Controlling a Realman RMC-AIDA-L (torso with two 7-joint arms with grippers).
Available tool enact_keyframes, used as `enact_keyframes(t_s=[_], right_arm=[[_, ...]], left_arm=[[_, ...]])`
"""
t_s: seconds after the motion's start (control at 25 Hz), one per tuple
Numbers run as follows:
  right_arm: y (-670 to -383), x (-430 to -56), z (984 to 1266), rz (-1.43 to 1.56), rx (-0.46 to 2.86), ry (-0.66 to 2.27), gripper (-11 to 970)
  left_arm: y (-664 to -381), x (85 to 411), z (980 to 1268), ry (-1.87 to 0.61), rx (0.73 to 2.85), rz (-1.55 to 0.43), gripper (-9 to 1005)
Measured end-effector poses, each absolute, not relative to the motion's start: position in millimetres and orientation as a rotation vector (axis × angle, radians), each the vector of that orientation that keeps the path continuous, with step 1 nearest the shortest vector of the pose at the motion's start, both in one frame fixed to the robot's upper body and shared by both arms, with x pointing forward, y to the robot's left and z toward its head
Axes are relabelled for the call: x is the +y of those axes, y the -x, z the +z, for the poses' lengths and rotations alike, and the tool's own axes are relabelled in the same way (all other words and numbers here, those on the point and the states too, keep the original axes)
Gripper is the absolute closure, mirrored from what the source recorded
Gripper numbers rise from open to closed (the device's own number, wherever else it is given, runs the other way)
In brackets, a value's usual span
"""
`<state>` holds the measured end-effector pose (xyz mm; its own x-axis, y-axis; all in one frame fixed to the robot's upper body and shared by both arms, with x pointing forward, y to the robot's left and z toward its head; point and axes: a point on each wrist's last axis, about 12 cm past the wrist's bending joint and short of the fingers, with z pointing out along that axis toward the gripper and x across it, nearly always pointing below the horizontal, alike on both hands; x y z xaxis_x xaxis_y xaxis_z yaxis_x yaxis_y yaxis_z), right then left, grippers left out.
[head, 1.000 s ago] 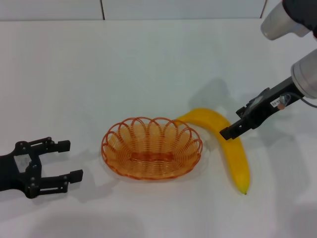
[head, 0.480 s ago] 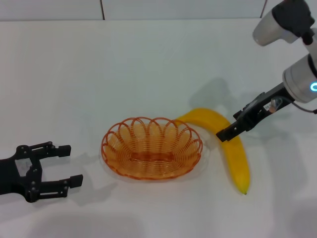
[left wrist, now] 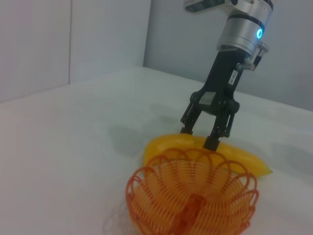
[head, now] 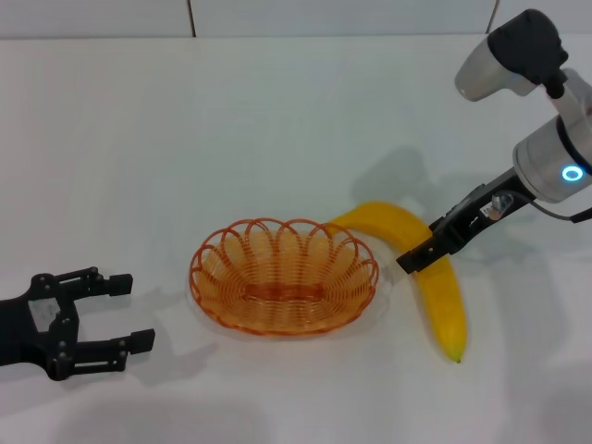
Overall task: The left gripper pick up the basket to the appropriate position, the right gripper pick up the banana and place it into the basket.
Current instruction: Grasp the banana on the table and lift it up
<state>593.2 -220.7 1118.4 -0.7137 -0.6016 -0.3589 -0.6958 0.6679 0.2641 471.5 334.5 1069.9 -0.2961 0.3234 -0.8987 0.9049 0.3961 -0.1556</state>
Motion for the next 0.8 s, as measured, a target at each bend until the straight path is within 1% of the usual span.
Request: enact_keyframes(t_s=[0.56,0.8], right_arm=[[-595.9,-221.1,1113.2,0.568,2.670,0.966,96],[-601.3,-214.6,1112.2,0.561,2.666,0.970,99]], left_arm=[[-471.9,334.3,1070.0,-1.064,1.823,-0.881,165],[-471.9,334.3,1070.0,-1.064,1.823,-0.881,165]])
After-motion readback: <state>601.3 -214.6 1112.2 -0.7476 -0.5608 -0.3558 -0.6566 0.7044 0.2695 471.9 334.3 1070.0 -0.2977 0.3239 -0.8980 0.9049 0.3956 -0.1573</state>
